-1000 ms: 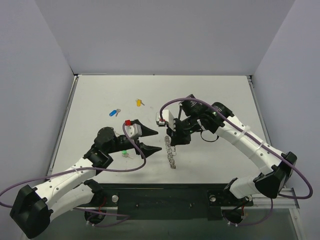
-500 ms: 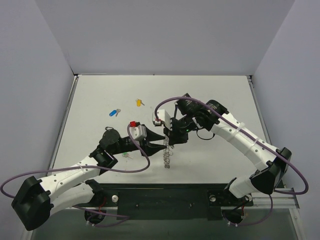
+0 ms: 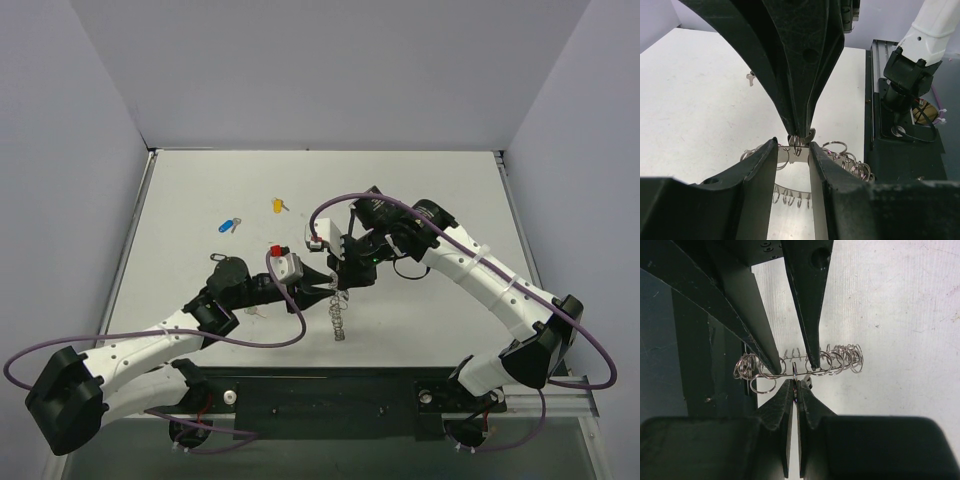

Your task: Put the keys on the keyring

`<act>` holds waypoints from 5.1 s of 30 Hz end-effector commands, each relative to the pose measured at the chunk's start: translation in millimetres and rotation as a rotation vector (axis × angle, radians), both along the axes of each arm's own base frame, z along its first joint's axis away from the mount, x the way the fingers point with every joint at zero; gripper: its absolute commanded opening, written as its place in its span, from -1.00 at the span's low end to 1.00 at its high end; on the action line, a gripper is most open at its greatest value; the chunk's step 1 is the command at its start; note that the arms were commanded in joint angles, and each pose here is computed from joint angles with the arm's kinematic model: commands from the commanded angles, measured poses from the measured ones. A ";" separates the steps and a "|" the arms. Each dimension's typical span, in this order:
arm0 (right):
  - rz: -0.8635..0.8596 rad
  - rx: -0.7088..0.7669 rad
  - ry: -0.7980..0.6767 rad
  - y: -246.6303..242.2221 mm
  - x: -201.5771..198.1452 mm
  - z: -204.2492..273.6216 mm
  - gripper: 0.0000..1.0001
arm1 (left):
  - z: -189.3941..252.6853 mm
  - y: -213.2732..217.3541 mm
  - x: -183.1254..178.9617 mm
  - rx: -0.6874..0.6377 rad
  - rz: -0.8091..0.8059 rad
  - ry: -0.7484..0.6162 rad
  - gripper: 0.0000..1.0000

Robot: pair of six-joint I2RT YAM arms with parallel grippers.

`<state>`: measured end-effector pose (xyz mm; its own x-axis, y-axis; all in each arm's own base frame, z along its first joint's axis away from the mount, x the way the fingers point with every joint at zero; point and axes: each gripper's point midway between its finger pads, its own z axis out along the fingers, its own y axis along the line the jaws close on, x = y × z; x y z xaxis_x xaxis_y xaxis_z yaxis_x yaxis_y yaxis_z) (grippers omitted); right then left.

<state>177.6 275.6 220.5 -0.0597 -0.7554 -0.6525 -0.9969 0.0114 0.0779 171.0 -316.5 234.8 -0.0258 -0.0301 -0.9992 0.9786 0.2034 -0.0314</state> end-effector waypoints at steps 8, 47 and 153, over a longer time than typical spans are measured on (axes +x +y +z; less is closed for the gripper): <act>0.003 0.041 -0.010 5.2 -0.3 16.6 -1.00 | 19.9 -9.7 3.3 -0.009 -0.011 -0.057 -0.35; 0.169 0.278 0.000 3.2 -17.0 41.7 0.12 | 67.4 36.3 -10.6 -0.501 0.103 0.019 -1.00; -0.120 0.185 0.010 29.5 -4.6 18.2 -1.00 | 76.0 54.8 28.9 -0.607 0.303 0.158 -1.00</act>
